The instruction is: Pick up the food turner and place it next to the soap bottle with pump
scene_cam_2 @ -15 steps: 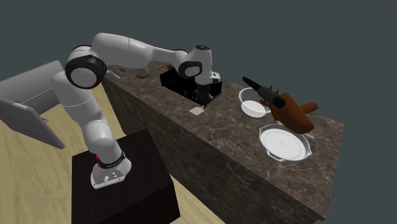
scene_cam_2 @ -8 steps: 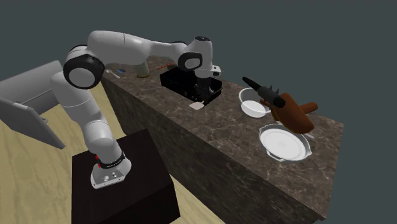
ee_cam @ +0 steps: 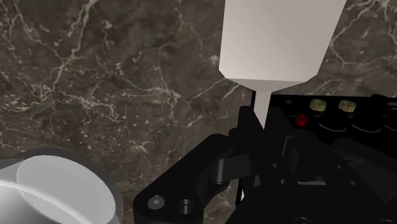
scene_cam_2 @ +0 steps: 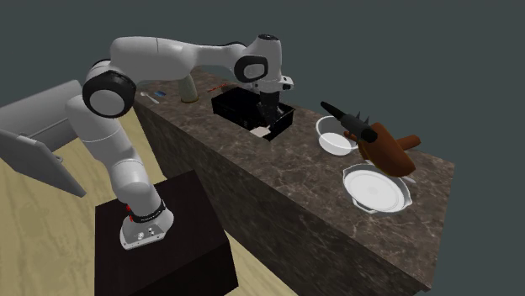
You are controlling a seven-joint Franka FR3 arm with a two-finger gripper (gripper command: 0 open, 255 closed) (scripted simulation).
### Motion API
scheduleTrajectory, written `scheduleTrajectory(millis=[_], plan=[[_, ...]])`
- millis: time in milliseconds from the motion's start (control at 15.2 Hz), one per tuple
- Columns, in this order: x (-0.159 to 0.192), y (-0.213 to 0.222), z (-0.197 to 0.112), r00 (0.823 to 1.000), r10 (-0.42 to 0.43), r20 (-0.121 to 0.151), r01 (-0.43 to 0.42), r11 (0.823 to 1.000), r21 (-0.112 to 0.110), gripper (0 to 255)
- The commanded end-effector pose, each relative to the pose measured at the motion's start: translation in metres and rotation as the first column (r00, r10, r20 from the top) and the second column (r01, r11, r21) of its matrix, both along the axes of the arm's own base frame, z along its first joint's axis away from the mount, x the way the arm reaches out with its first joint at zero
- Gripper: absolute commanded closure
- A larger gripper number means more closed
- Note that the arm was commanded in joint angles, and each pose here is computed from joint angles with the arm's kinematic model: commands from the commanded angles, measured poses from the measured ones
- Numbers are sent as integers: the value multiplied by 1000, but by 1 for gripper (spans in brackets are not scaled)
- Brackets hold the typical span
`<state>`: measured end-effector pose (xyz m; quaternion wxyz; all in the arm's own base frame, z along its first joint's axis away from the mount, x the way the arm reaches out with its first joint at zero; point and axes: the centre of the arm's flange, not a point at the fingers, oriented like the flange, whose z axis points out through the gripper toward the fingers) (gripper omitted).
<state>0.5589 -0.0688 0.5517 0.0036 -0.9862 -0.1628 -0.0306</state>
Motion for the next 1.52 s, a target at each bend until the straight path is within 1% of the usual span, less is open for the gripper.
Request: scheduleTrajectory(millis=[0, 1452], plan=[[0, 0, 10, 1000, 0, 0, 0, 1000, 0, 255], [0, 0, 126, 1000, 0, 0, 0, 1000, 0, 255]])
